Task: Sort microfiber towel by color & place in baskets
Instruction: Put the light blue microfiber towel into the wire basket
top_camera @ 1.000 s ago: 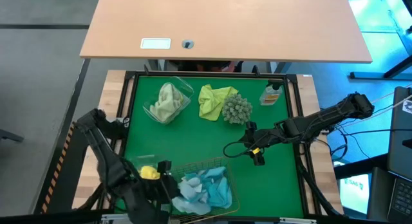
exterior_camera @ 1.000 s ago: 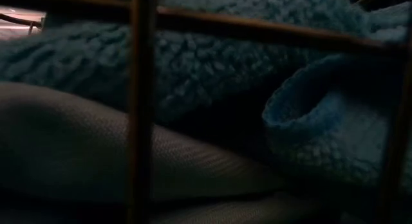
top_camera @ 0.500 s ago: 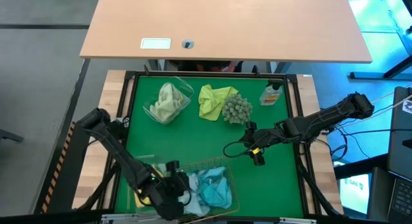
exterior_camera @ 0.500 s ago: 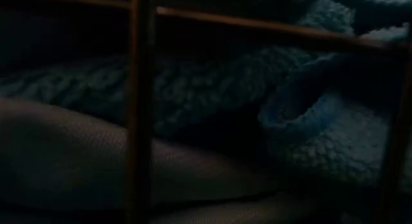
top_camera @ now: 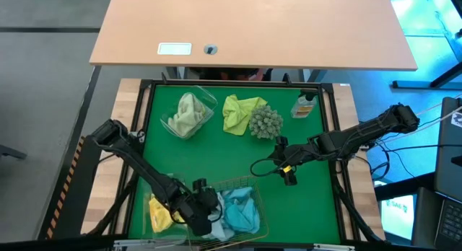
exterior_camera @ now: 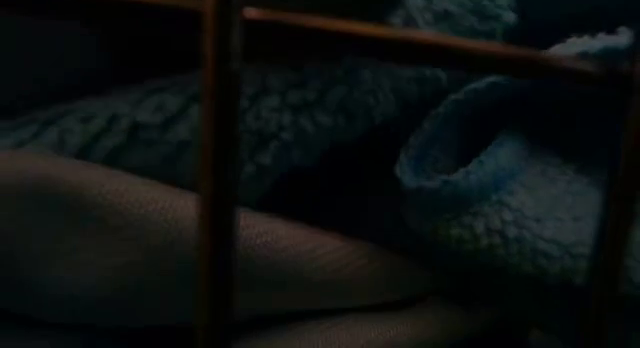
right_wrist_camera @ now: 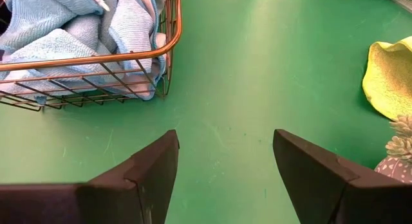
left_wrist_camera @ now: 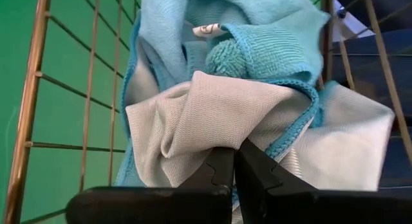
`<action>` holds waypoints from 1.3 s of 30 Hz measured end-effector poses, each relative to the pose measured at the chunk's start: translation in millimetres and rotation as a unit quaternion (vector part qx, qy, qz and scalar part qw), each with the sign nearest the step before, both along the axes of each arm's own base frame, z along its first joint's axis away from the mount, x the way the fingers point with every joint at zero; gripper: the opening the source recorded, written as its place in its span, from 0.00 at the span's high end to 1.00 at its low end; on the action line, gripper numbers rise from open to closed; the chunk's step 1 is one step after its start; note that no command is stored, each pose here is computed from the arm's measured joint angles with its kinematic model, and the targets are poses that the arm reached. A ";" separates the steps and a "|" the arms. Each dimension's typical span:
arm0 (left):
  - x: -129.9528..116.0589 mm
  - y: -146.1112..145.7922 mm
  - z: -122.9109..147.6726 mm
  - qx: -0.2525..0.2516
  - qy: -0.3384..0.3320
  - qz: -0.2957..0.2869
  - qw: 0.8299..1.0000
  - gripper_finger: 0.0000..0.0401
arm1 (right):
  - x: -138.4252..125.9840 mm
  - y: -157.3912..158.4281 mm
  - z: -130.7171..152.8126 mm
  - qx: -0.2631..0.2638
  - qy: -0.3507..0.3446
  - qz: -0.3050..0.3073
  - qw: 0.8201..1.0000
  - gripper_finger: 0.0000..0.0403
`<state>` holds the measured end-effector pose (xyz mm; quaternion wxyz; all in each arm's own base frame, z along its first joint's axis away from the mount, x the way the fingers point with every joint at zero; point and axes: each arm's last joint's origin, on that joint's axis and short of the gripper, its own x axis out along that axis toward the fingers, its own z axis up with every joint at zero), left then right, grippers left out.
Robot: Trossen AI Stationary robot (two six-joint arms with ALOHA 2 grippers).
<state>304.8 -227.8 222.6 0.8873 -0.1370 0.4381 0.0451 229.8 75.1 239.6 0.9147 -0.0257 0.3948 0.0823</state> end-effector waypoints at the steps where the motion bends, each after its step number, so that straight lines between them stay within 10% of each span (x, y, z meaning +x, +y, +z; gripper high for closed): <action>1: 0.4 1.3 -1.7 0.000 0.000 0.002 1.000 1.00 | 0.0 0.0 0.0 0.000 0.000 0.000 1.000 0.37; 39: 11.6 20.6 26.7 -0.054 -0.080 0.027 0.995 0.71 | -0.1 0.6 0.0 0.007 0.002 0.007 1.000 0.37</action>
